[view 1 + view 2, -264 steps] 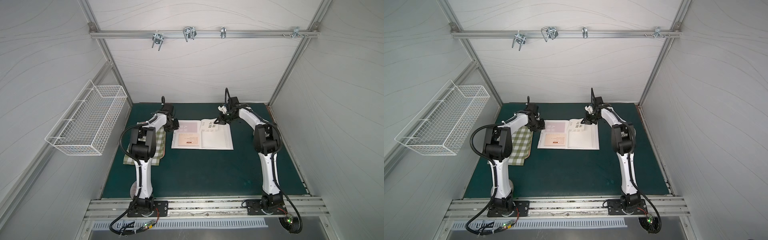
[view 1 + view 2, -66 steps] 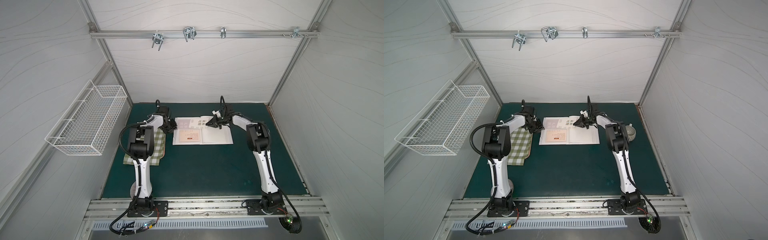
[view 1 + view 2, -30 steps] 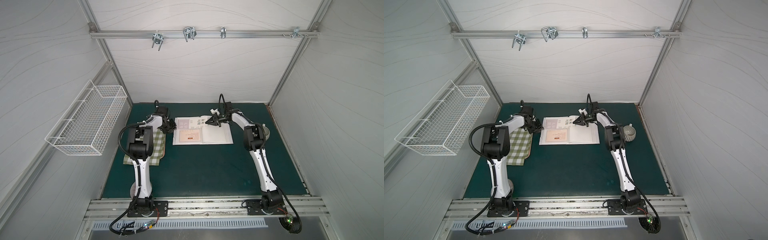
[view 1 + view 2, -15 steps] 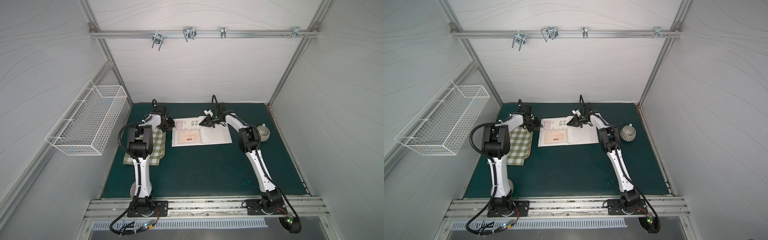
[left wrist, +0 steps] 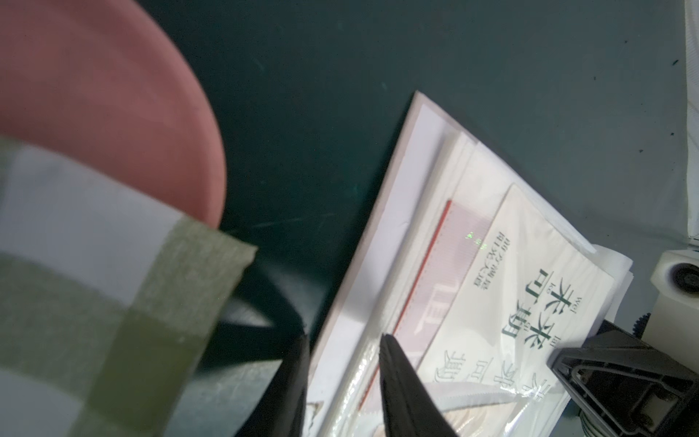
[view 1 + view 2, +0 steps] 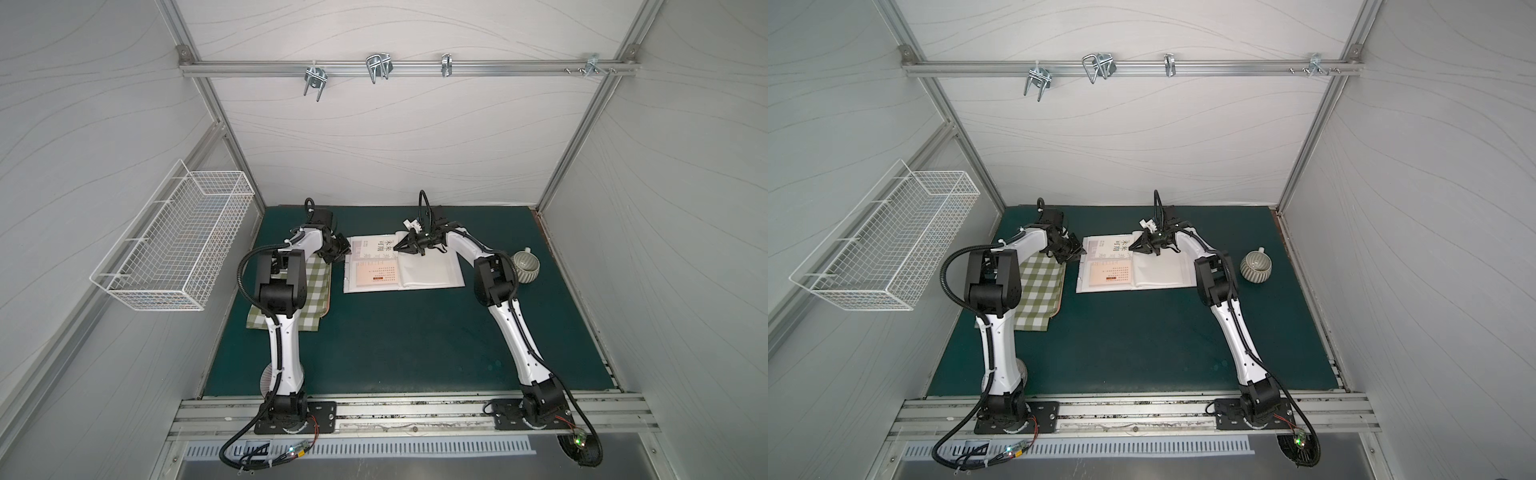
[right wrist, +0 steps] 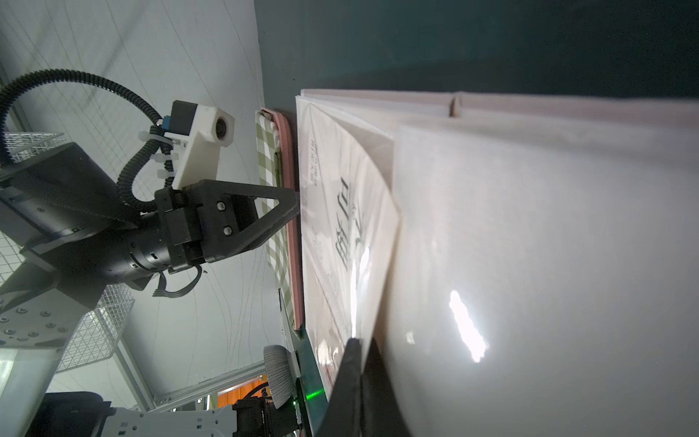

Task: Place the photos into the photo albums
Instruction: Insert the photo into the photo album.

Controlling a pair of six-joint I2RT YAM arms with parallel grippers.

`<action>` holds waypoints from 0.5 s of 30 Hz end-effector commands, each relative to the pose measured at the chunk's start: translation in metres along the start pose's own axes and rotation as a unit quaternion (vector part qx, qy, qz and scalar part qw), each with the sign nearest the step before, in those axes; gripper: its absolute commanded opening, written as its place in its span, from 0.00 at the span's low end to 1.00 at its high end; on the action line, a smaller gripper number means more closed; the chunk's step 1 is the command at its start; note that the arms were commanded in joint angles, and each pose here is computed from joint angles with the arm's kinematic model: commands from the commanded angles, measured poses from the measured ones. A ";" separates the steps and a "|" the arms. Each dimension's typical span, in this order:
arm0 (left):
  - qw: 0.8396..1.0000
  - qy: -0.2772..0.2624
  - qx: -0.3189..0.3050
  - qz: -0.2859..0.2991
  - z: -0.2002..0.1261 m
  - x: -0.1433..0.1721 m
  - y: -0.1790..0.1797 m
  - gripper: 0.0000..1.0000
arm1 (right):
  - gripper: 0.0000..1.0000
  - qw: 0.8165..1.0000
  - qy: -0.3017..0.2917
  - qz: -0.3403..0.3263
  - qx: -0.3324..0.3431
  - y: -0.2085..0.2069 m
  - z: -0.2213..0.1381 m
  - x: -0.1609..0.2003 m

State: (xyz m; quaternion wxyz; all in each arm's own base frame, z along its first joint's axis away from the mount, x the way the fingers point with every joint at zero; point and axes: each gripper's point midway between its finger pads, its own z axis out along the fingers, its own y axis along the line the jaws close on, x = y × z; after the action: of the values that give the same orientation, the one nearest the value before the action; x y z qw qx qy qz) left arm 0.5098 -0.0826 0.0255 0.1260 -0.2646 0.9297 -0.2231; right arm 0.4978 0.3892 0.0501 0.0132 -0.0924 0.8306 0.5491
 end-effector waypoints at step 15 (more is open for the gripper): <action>0.999 0.046 -0.014 0.006 0.033 0.033 0.004 0.35 | 0.25 0.991 -0.049 -0.032 0.120 0.012 -0.048 -0.007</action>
State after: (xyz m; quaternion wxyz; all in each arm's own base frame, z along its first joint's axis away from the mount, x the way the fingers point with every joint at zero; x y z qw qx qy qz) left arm 0.5117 -0.0882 0.0261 0.1316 -0.2583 0.9307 -0.2233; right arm 0.5004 0.3756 0.0541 0.0448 -0.0858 0.8655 0.4915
